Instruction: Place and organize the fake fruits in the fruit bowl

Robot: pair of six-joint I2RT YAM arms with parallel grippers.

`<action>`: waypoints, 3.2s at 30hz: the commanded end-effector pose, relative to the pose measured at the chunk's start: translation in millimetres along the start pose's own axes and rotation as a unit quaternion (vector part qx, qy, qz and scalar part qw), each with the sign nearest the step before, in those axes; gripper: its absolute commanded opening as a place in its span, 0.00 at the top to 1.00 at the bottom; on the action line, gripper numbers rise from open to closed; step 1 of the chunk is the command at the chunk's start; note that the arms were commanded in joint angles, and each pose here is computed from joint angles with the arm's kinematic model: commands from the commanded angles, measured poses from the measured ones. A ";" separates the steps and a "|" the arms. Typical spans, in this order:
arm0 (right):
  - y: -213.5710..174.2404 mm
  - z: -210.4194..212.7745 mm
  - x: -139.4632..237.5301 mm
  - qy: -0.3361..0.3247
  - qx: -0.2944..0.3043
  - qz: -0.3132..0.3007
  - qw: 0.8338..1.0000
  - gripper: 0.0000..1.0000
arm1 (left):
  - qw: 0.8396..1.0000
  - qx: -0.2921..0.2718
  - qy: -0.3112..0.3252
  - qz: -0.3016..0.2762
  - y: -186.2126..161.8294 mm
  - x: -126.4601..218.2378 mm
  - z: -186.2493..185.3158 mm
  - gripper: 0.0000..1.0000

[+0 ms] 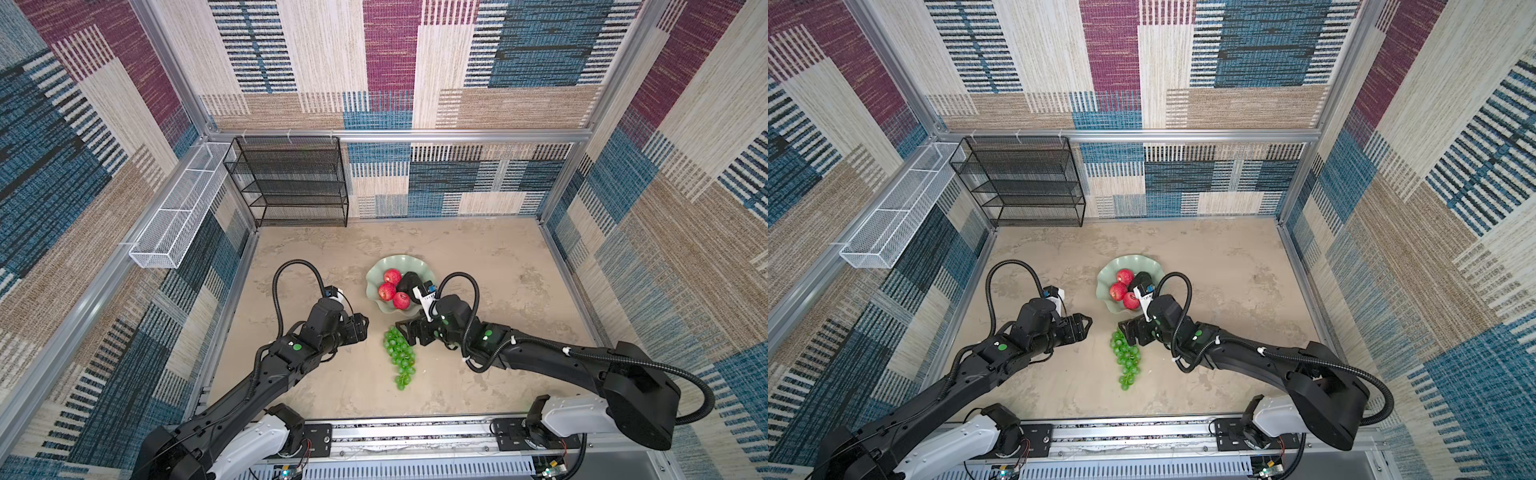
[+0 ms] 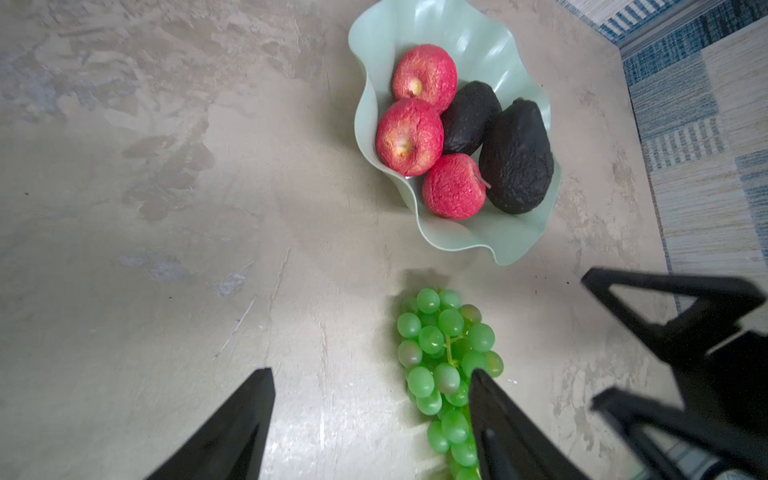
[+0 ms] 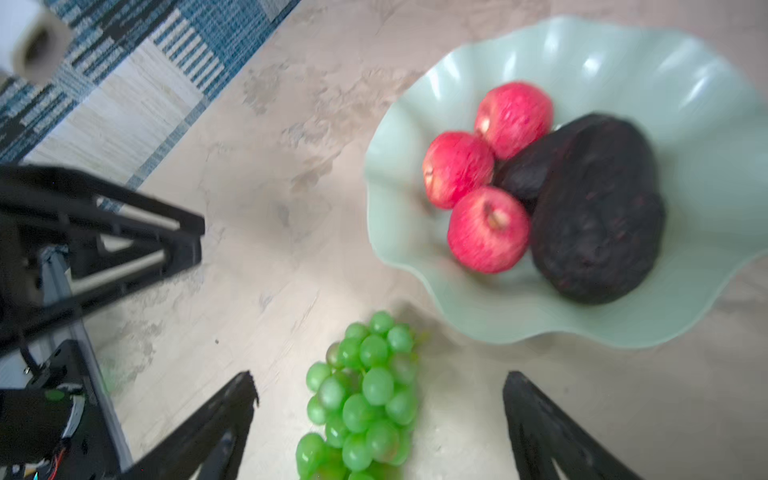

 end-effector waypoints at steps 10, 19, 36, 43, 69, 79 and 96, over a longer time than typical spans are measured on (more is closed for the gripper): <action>-29.0 22.9 -46.5 0.014 0.003 0.081 0.997 0.08 | 0.993 -0.054 -0.088 -0.051 4.9 28.1 -10.4 0.22; -43.2 23.5 -72.8 0.013 0.016 0.145 0.989 0.18 | 0.987 -0.080 -0.121 -0.069 3.8 48.6 -11.7 0.21; -10.2 21.6 -23.2 -0.007 -0.005 0.056 0.998 0.66 | 0.979 -0.124 -0.134 -0.087 23.9 48.5 -34.5 0.20; 37.0 12.7 9.2 -0.047 -0.010 -0.018 0.999 0.67 | 0.975 -0.114 -0.154 -0.115 28.6 42.5 -38.5 0.20; 132.2 -102.1 -107.4 -0.070 -0.020 -0.046 0.996 0.27 | 0.959 -0.161 -0.023 -0.233 61.5 57.7 -21.1 0.16; 130.0 -117.0 -3.3 -0.191 0.048 -0.171 0.965 0.00 | 0.931 -0.134 0.179 -0.288 100.5 8.2 33.7 0.02; -10.3 -207.2 121.4 -0.492 -0.007 -0.271 0.827 0.00 | 0.924 -0.153 0.181 -0.301 102.3 -42.4 111.7 0.04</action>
Point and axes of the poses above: each gripper's point midway between its finger pads, its own x axis back along the fingers, its own z axis along the line the jaws close on, y = z × x, the point moved 9 cm from there along x, back along the fingers, and after that the axes turned 12 degrees about x, right-handed, at the moved point
